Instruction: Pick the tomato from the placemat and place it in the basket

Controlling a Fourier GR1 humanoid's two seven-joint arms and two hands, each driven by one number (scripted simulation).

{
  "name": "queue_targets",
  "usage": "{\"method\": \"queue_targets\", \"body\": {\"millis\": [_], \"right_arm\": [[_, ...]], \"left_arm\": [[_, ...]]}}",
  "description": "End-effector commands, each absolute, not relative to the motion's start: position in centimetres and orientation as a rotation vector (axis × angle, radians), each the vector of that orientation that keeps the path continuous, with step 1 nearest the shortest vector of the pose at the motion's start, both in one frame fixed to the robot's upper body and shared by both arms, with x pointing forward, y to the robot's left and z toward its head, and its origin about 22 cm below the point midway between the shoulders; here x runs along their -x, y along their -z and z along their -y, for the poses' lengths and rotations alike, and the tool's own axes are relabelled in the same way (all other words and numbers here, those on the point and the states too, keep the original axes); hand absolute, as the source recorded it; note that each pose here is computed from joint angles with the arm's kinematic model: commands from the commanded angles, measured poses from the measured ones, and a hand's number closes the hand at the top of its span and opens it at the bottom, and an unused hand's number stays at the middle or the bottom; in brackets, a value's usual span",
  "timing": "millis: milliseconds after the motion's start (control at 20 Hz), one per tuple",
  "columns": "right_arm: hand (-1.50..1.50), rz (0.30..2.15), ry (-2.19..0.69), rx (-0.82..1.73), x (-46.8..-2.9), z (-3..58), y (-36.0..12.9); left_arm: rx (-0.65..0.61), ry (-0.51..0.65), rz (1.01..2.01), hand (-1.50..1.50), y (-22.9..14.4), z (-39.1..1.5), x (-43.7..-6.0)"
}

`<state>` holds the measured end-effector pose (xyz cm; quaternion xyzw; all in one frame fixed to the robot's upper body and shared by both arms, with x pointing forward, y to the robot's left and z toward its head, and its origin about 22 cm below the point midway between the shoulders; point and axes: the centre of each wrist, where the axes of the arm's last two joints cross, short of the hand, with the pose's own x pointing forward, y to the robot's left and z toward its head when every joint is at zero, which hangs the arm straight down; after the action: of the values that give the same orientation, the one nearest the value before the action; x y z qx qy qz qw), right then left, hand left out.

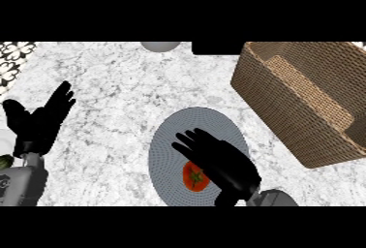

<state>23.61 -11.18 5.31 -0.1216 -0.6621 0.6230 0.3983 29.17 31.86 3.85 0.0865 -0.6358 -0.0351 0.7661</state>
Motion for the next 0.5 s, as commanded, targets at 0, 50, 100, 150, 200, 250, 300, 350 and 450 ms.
{"method": "queue_targets", "body": {"millis": [0, 50, 100, 150, 200, 250, 300, 350, 450], "right_arm": [[-1.50, 1.682, -1.598, 0.249, -23.6, 12.2, -4.7], [-1.50, 1.697, -1.580, 0.238, -22.6, 12.1, -4.1], [-1.50, 1.697, -1.598, 0.235, -22.8, 13.2, -4.0], [-1.50, 1.699, -1.607, 0.244, -23.5, 12.4, -5.1], [-1.50, 1.684, -1.619, 0.234, -21.4, 12.9, -3.5], [-1.50, 1.682, -1.630, 0.246, -21.2, 12.6, -5.3], [-1.50, 1.697, -1.605, 0.269, -23.2, 11.7, -4.6], [-1.50, 1.682, -1.628, 0.305, -23.3, 11.8, -3.8], [-1.50, 1.671, -1.631, 0.327, -20.3, 11.3, -2.0]], "left_arm": [[-0.176, 0.078, 1.392, 0.00, -4.4, -33.0, -28.6], [-0.195, 0.064, 1.380, 0.00, -5.7, -32.2, -28.7], [-0.206, 0.085, 1.383, 0.00, -4.2, -30.7, -28.0], [-0.202, 0.072, 1.389, 0.00, -3.5, -31.6, -27.8], [-0.204, 0.064, 1.381, 0.00, -4.4, -31.0, -28.9], [-0.191, 0.069, 1.376, 0.00, -4.2, -32.5, -28.7], [-0.190, 0.062, 1.374, 0.00, -4.3, -31.7, -28.4], [-0.202, 0.065, 1.361, 0.00, -2.0, -31.9, -28.9], [-0.193, 0.071, 1.385, 0.00, -4.0, -30.6, -29.1]]}}
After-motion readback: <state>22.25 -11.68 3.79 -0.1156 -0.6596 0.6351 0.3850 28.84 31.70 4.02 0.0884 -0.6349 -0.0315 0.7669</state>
